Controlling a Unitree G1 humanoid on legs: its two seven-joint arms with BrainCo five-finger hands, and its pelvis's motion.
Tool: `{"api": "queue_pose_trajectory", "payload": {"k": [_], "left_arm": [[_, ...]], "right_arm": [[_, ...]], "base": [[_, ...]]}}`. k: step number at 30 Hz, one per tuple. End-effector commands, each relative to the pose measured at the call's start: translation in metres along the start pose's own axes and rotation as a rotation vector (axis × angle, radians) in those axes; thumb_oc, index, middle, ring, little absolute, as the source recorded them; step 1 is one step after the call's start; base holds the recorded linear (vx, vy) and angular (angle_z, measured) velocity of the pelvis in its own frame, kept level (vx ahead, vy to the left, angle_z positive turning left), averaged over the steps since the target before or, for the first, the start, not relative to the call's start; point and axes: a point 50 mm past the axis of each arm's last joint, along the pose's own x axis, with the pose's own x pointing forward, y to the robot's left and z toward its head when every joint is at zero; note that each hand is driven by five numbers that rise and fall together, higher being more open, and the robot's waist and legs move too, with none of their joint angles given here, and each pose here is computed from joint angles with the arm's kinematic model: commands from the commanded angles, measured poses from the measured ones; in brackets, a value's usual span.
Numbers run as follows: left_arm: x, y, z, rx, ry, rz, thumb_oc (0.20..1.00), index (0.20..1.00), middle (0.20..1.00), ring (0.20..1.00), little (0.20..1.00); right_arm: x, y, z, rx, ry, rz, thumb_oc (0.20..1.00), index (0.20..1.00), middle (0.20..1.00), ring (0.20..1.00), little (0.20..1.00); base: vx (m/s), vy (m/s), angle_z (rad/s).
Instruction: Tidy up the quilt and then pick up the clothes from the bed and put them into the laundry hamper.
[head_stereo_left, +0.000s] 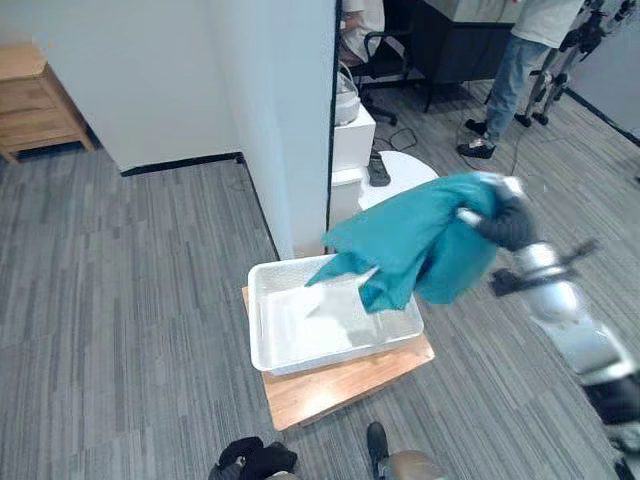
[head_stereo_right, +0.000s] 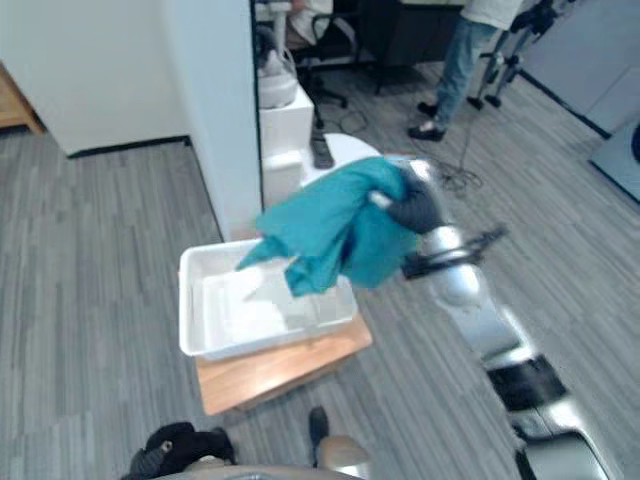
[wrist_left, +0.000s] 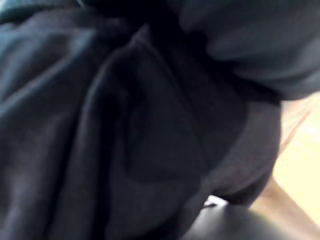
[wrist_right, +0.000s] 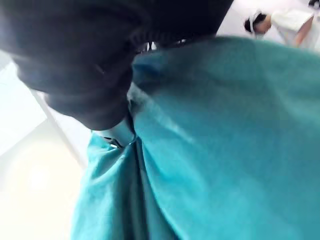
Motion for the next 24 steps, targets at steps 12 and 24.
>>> {"api": "queue_pose_trajectory", "payload": {"k": [12,24], "left_arm": [[-0.069,0.063,0.270,-0.262,-1.126,0.072,0.200,0.200,0.200,0.200,0.200],[-0.199,0.066,0.339,-0.310,-1.719,-0.181,0.200,0.200,0.200,0.200,0.200]], "right_arm": [[0.056,0.008,-0.048,-0.317,0.178,-0.013,1.000,1.000,1.000,1.000,1.000],[-0.079,0.039,-0.083,-0.537,0.304,0.318,1.000,1.000,1.000,1.000,1.000]], "base": [[-0.04,-0.036,0.19],[0.00,-0.006,-0.11]]}}
